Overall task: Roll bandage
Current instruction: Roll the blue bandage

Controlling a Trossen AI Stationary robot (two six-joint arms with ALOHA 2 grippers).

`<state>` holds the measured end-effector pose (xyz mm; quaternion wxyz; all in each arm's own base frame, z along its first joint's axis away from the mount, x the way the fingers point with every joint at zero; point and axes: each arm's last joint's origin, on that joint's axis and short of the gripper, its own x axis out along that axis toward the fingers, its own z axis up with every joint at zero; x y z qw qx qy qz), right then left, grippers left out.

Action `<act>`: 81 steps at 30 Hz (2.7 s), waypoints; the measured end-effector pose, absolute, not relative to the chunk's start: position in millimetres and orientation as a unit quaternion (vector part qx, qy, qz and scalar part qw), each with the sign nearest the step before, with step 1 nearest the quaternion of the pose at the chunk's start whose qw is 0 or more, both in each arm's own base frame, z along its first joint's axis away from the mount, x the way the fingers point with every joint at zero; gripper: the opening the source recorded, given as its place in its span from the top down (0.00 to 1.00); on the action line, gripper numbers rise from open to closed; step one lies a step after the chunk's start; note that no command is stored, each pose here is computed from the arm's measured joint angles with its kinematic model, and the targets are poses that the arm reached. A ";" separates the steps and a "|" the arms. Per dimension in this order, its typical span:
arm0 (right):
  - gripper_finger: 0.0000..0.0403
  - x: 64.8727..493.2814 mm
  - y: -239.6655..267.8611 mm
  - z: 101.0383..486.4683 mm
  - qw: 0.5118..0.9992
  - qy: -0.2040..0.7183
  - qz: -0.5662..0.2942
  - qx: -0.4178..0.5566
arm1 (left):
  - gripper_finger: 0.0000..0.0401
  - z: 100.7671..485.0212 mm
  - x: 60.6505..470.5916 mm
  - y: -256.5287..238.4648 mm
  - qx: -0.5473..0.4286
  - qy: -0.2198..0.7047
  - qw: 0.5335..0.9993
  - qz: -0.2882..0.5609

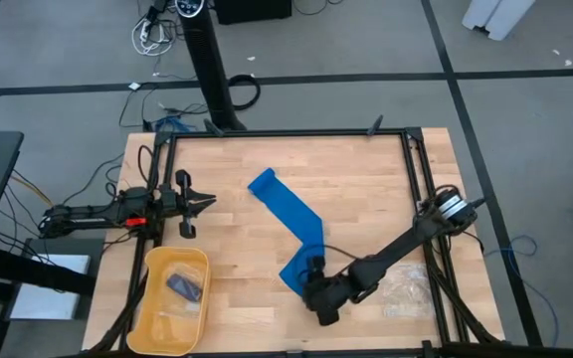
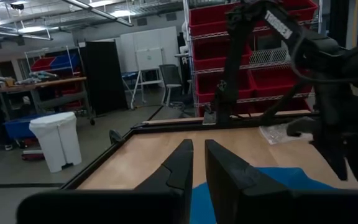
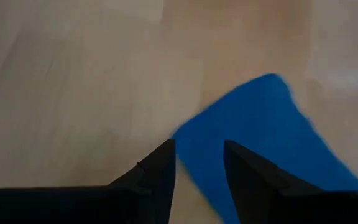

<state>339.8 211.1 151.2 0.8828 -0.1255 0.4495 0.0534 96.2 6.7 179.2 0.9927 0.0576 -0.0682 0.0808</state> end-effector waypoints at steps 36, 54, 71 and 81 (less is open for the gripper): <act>0.99 321.5 214.3 183.1 0.896 0.392 -0.102 -0.181 | 0.88 179.1 96.3 6.7 0.058 -0.068 0.993 0.081; 0.99 247.5 197.7 167.5 0.874 0.293 -0.388 -0.003 | 0.88 179.2 96.2 6.7 0.058 -0.068 0.993 0.081; 0.90 206.5 197.1 130.2 0.815 0.395 -0.415 0.090 | 0.88 179.2 96.2 6.7 0.058 -0.068 0.993 0.081; 0.73 207.9 217.7 143.2 0.806 0.446 -0.375 0.106 | 0.88 179.1 96.3 6.7 0.058 -0.068 0.993 0.081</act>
